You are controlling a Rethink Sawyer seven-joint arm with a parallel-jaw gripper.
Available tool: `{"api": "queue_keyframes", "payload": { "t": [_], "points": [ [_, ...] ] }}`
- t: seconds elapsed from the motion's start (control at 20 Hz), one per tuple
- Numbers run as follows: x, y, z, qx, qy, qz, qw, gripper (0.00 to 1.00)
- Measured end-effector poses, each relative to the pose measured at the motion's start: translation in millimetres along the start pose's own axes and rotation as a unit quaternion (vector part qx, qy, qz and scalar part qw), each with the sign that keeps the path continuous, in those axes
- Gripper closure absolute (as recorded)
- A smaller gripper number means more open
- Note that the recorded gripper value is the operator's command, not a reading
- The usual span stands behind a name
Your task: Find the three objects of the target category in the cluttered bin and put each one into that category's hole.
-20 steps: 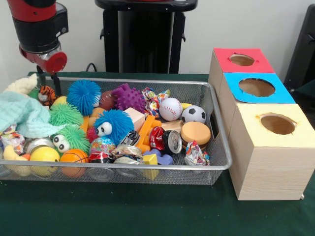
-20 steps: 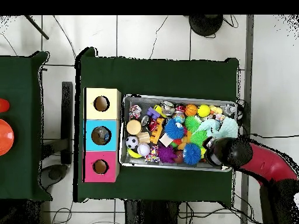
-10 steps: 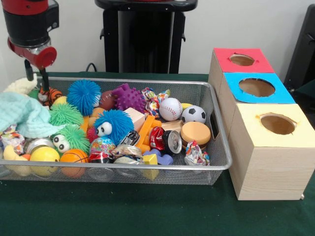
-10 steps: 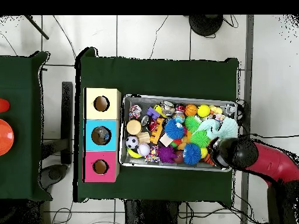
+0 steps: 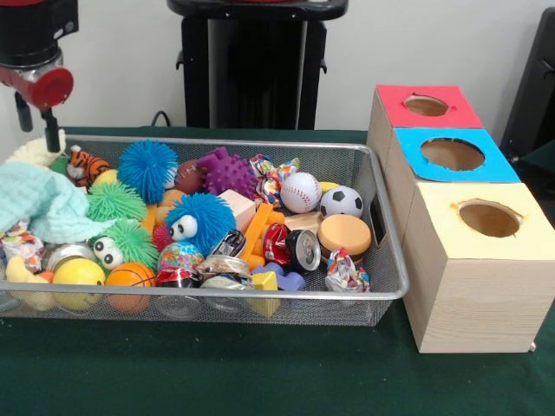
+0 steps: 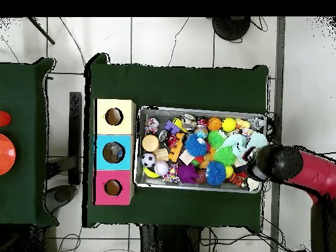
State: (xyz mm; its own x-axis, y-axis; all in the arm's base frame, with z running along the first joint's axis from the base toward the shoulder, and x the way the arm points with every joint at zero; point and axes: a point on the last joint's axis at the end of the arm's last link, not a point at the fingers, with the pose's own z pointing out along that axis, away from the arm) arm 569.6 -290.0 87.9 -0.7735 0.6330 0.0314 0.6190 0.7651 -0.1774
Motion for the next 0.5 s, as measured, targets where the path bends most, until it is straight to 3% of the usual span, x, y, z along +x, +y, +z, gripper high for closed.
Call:
{"api": "queue_keyframes", "payload": {
  "t": [0.5],
  "points": [
    [-33.8,13.0,22.8,-0.005,-0.014,0.002,0.9999,0.00]
  ]
}}
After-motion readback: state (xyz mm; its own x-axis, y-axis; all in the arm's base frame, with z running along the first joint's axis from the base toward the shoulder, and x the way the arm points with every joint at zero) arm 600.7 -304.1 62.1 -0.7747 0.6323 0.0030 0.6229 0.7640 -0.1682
